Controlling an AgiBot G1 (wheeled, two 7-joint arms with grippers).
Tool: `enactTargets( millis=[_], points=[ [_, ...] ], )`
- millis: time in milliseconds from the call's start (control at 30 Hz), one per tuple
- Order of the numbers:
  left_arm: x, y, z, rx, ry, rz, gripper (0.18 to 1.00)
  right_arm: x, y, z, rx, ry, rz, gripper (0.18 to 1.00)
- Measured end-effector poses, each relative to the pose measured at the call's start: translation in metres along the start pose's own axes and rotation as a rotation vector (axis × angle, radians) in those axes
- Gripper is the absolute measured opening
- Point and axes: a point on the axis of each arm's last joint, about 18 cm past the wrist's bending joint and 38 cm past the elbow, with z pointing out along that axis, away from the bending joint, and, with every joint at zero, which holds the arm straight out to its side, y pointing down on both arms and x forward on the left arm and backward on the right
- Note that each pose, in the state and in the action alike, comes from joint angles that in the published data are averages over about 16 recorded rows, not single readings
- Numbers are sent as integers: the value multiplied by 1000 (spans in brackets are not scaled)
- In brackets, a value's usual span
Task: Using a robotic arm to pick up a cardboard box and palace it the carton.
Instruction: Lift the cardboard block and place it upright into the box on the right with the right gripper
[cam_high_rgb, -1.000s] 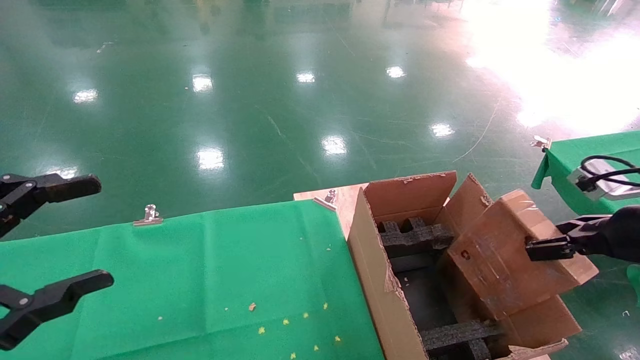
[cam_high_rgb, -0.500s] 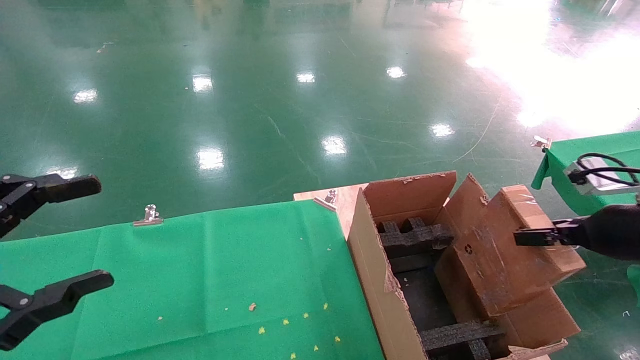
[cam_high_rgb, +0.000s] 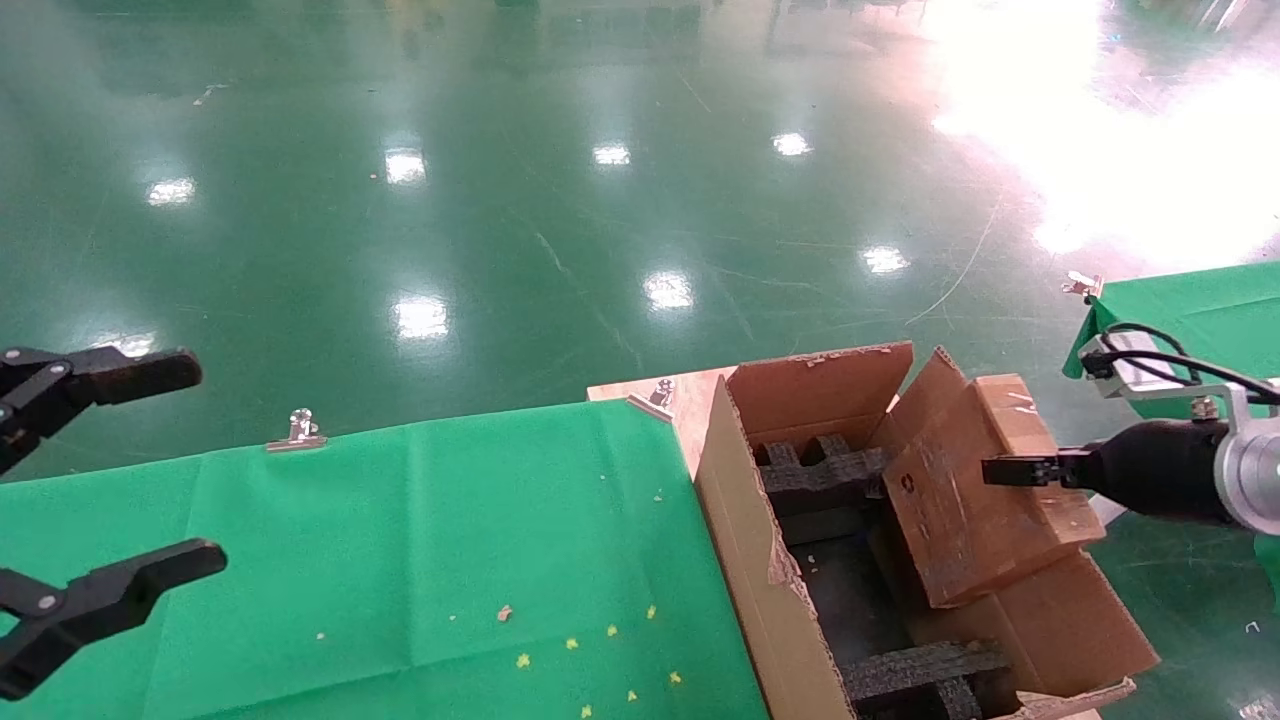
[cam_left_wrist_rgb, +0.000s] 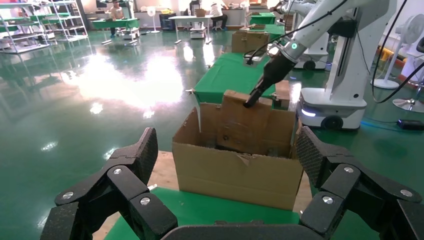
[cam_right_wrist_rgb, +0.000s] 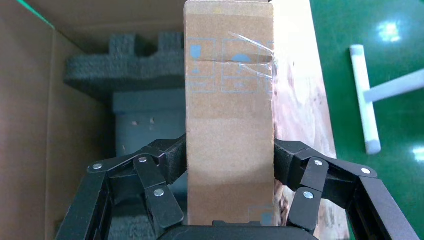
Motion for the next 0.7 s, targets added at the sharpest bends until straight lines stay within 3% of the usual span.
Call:
enactTargets(
  millis=[700],
  points=[
    [0, 0, 0, 0, 0, 0, 1000, -4, 21, 24, -46, 32, -11, 325]
  ],
)
